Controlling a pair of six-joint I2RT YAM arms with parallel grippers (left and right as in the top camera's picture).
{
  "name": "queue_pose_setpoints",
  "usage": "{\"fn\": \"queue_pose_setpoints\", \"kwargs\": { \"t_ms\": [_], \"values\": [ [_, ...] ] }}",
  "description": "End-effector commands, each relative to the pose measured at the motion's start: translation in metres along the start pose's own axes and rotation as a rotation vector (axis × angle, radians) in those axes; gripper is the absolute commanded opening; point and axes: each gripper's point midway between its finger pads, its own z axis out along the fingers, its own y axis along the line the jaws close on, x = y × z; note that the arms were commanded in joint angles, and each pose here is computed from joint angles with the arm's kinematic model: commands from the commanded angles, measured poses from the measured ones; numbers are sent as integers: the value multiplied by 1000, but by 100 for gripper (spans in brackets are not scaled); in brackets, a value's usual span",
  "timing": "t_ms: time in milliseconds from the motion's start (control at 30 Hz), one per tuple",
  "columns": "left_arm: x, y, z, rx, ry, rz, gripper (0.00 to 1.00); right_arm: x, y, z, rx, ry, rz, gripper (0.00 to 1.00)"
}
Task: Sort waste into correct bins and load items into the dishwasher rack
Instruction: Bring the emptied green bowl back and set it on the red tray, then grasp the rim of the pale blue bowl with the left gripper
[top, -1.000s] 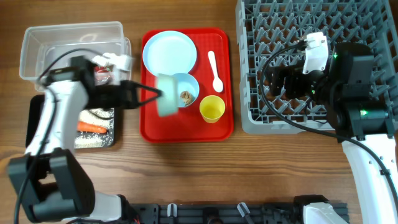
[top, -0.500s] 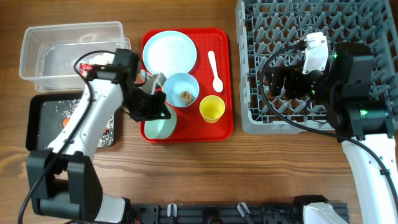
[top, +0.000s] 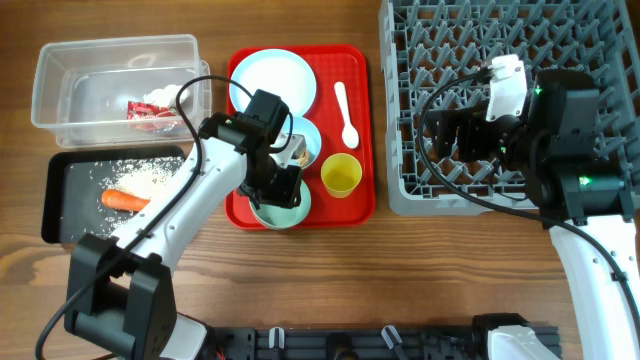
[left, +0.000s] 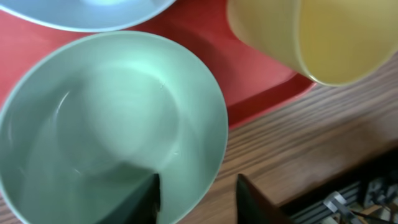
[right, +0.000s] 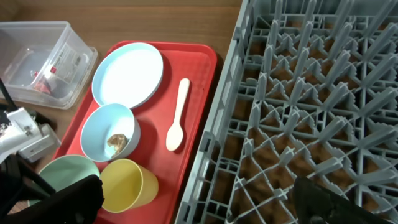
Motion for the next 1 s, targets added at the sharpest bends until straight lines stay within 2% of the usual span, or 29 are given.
{"fn": "queue_pose_setpoints", "kwargs": {
  "t_ms": [0,133,267,433,467,633,700,967],
  "values": [
    [-2,10,3,-43,-2,-6,47,-2,0,-1,-6,1,6,100],
    [-9,9,-3,-40,-25,-7,47,-1,1,-1,-6,3,7,100],
    [-32,-2,-29,-31,-98,14,50,-1,0,-1,-6,2,7,100],
    [-80,-8,-58,-63,-294,99,68,-1,1,-1,-6,3,8,100],
    [-92,-6,-61,-83,-338,130,68,-1,1,-1,-6,3,8,100],
    [-122,-3,-49,-101,-401,169,66,-1,1,-1,-6,3,8,100],
    [-129,-2,-35,-97,-393,160,61,-1,1,-1,-6,3,8,100],
    [-130,-17,11,-77,-309,195,55,-1,0,0,-7,6,10,100]
  ]
}}
